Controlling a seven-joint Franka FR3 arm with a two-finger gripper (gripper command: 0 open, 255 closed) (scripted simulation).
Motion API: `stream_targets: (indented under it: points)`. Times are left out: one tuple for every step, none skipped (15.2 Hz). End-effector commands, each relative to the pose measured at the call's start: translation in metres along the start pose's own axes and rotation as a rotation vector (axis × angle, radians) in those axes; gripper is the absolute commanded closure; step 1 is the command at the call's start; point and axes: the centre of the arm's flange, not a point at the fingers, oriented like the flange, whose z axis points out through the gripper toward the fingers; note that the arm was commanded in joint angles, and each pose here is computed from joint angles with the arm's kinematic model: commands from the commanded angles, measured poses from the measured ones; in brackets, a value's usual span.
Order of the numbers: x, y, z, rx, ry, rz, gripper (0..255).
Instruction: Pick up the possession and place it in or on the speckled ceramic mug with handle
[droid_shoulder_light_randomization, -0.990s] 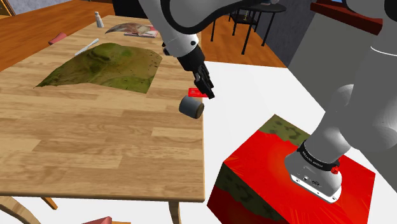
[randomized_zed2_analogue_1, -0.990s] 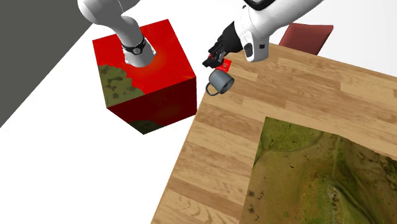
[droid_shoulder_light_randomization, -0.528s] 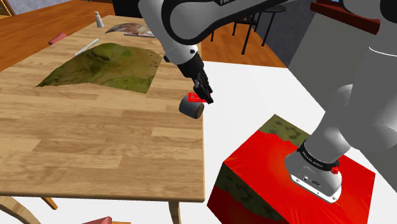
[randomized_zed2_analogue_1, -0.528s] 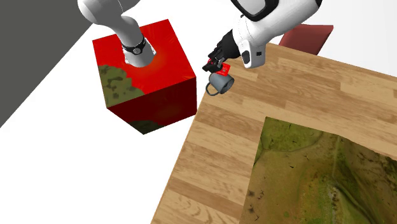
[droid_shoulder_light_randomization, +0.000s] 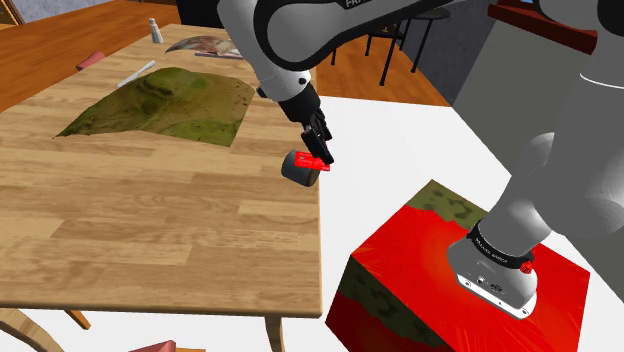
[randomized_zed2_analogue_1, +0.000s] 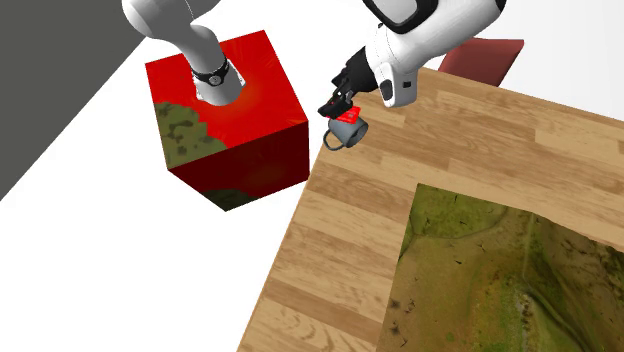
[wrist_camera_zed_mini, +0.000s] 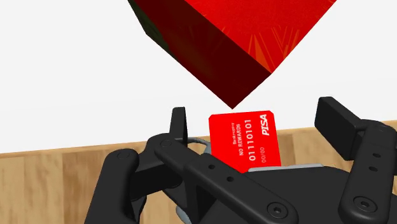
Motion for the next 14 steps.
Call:
stream_targets:
  points:
    - [0.0,0.0,0.0,0.0,0.0,0.0,0]
    - [0.0,0.0,0.0,0.0,0.0,0.0,0]
    - [0.0,0.0,-0.013,0.0,0.0,0.0,0]
    - [0.0,0.0,-0.026,0.0,0.0,0.0,0]
    - [0.0,0.0,-0.04,0.0,0.0,0.0,0]
    - [0.0,0.0,-0.05,0.0,0.0,0.0,0]
    - [0.0,0.0,-0.05,0.0,0.0,0.0,0]
    - [0.0,0.0,-0.05,0.0,0.0,0.0,0]
    - [0.0,0.0,-0.05,0.0,0.0,0.0,0]
    - [0.0,0.0,-0.05,0.0,0.0,0.0,0]
    - [0.0,0.0,-0.05,0.0,0.0,0.0,0]
    - [0.0,0.0,-0.05,0.0,0.0,0.0,0]
    - [0.0,0.0,-0.05,0.0,0.0,0.0,0]
    - [0.0,0.0,-0.05,0.0,0.0,0.0,0]
